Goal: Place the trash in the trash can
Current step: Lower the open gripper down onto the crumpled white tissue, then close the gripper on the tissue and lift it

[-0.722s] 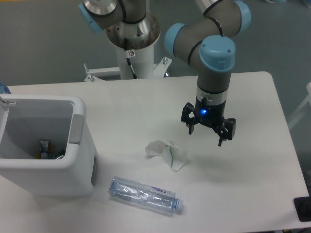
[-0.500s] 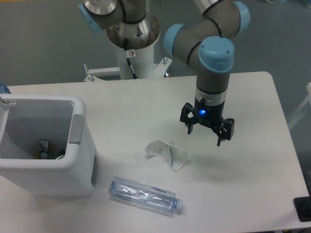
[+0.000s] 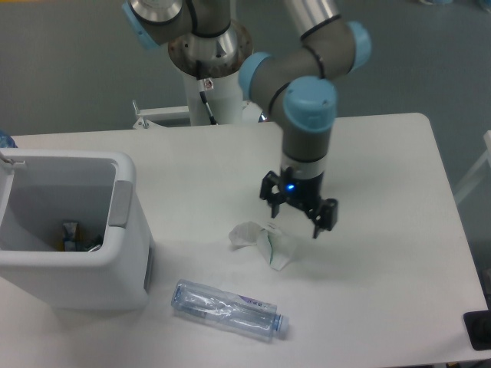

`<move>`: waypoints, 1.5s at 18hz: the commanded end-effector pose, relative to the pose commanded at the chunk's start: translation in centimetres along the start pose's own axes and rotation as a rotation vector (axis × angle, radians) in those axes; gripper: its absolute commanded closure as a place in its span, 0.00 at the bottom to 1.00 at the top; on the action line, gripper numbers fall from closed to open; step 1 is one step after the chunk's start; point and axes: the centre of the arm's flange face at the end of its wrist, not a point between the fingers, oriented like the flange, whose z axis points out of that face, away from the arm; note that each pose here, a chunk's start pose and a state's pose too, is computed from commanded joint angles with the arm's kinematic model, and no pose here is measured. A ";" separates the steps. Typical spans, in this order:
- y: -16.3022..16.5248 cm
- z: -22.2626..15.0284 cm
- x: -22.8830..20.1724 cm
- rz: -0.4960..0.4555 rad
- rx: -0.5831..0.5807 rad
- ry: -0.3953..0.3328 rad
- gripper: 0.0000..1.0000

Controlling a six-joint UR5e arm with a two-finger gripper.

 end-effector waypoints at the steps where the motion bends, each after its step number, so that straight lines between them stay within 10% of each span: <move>1: 0.3 0.9 0.4 0.025 -0.008 0.020 0.00; 6: 0.1 3.7 0.8 0.109 -0.022 0.068 0.00; 10: 0.1 4.4 1.2 0.109 -0.041 0.106 0.79; 12: -0.1 3.9 0.7 0.105 -0.042 0.107 1.00; 27: -1.6 -1.5 -2.2 0.100 0.006 0.004 1.00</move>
